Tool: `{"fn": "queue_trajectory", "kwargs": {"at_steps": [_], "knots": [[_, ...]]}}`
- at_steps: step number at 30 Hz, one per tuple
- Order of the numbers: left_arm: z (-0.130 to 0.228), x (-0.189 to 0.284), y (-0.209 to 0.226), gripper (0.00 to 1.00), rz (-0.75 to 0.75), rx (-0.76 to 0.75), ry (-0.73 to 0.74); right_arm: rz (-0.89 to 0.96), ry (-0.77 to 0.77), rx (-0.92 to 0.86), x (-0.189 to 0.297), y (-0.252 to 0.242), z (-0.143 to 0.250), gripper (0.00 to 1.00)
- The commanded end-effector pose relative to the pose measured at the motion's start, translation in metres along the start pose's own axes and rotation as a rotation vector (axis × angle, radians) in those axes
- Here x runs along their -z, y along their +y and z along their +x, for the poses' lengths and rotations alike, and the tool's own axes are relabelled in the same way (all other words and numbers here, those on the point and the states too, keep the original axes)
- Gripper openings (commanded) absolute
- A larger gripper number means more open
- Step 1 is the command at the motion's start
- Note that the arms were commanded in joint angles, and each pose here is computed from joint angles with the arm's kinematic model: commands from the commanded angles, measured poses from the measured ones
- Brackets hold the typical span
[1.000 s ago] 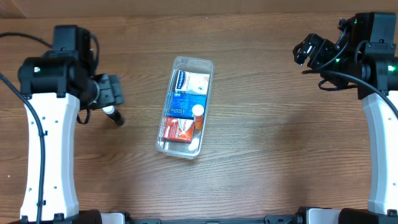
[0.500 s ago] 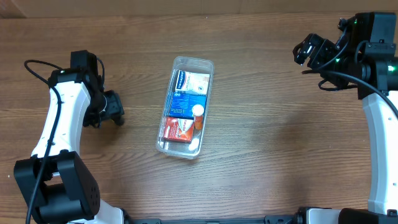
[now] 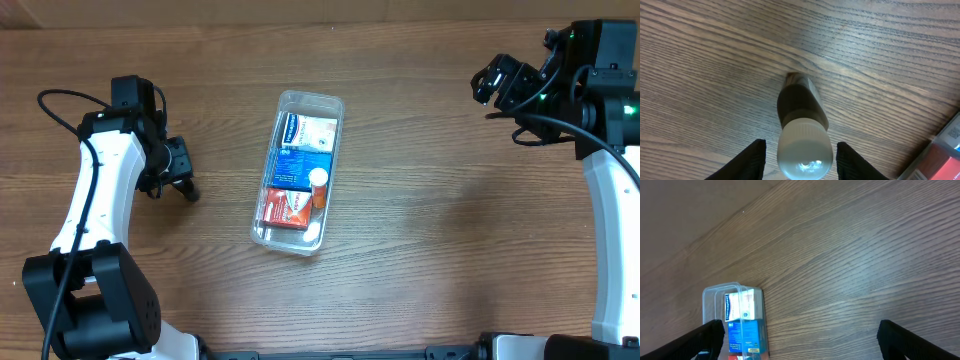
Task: Pack container
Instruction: 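Move the left gripper to the dark medicine bottle and grasp it, then lift the dark bottle and carry it over the container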
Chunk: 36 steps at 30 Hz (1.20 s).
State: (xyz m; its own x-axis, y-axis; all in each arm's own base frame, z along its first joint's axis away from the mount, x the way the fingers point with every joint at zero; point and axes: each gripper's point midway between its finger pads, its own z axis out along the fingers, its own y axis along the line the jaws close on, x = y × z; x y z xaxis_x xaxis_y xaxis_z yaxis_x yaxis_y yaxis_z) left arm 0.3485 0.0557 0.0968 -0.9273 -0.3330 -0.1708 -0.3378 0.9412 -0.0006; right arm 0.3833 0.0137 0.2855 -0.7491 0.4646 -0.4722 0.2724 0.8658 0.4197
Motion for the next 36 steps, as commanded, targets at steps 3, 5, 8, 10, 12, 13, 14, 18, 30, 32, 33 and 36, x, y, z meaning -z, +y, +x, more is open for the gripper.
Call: {"fn": "queue_trajectory", "kwargs": {"at_steps": [3, 5, 8, 10, 12, 13, 14, 18, 30, 32, 33, 36], "knots": [[0.002, -0.007, 0.0, 0.48, 0.006, -0.018, 0.013, -0.011, -0.016, -0.002, 0.006, 0.003, -0.003, 1.0], [0.005, -0.012, 0.0, 0.49, 0.006, -0.018, 0.017, -0.011, -0.016, -0.002, 0.006, 0.003, -0.003, 0.99], [0.008, -0.018, 0.001, 0.49, 0.004, -0.017, 0.021, -0.011, -0.016, -0.003, 0.006, 0.003, -0.003, 1.0], [0.007, -0.018, 0.0, 0.49, 0.005, -0.017, 0.017, -0.011, -0.017, -0.003, 0.006, 0.003, -0.003, 1.0], [0.005, -0.018, 0.0, 0.47, 0.007, -0.017, 0.009, -0.011, -0.016, -0.003, 0.006, 0.003, -0.003, 1.0], [0.004, -0.018, 0.0, 0.45, 0.008, -0.017, 0.006, -0.011, -0.017, -0.002, 0.006, 0.003, -0.003, 1.0], [0.004, -0.018, 0.0, 0.42, 0.008, -0.017, 0.004, -0.011, -0.017, -0.002, 0.006, 0.003, -0.003, 1.0], [0.003, -0.018, 0.0, 0.29, 0.008, -0.018, 0.001, -0.011, -0.016, -0.002, 0.006, 0.003, -0.003, 1.0], [-0.011, 0.071, -0.034, 0.06, 0.143, -0.115, -0.003, -0.011, -0.016, -0.002, 0.006, 0.003, -0.003, 1.0], [-0.008, 0.099, -0.043, 0.05, 0.153, -0.148, -0.026, -0.011, -0.017, -0.002, 0.006, 0.003, -0.003, 1.0], [-0.004, 0.117, -0.051, 0.06, 0.167, -0.173, -0.05, -0.011, -0.016, -0.002, 0.006, 0.003, -0.003, 1.0], [0.018, 0.162, -0.078, 0.06, 0.248, -0.243, -0.122, -0.011, -0.016, -0.002, 0.006, 0.003, -0.003, 1.0]]}}
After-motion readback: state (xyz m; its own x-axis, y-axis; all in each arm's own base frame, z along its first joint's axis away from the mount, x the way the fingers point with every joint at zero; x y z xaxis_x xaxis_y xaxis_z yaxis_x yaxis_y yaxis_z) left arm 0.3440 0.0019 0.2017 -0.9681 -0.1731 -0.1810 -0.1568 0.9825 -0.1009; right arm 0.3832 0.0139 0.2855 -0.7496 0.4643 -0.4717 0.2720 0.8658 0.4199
